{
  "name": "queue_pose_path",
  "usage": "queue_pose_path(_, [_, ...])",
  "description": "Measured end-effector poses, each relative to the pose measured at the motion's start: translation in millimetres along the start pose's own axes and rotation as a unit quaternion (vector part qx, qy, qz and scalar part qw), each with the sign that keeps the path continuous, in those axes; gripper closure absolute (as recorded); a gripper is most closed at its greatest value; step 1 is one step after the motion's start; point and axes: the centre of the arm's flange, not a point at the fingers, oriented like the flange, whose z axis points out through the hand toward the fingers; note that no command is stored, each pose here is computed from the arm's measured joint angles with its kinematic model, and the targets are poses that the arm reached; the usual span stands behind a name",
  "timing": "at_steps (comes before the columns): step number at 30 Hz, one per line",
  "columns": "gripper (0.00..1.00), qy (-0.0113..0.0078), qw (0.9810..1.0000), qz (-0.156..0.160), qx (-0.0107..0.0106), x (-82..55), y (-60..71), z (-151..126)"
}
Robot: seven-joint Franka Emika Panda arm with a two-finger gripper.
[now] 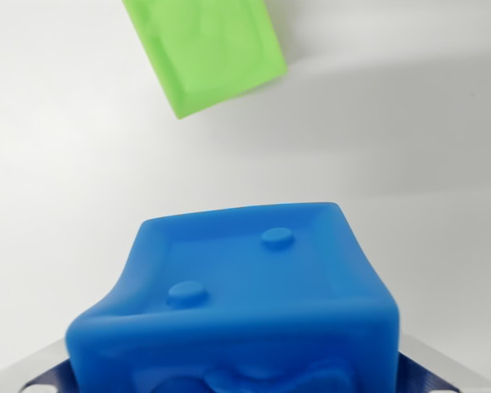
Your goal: Stack cube
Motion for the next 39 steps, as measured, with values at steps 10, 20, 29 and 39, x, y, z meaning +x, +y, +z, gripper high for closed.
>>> queue_pose_path(10, [1.0,0.0003,0.9989,-0.047,0.0002,8.5,-14.2,-2.3])
queue_pose_path(20, [1.0,-0.0003,0.9959,-0.09,0.0001,16.2,-27.2,-4.1])
queue_pose_path(29, [1.0,-0.0002,0.9914,-0.131,0.0001,23.7,-39.3,-5.5])
queue_pose_path(39, [1.0,-0.0001,0.9852,-0.172,0.0003,31.2,-51.5,-7.4])
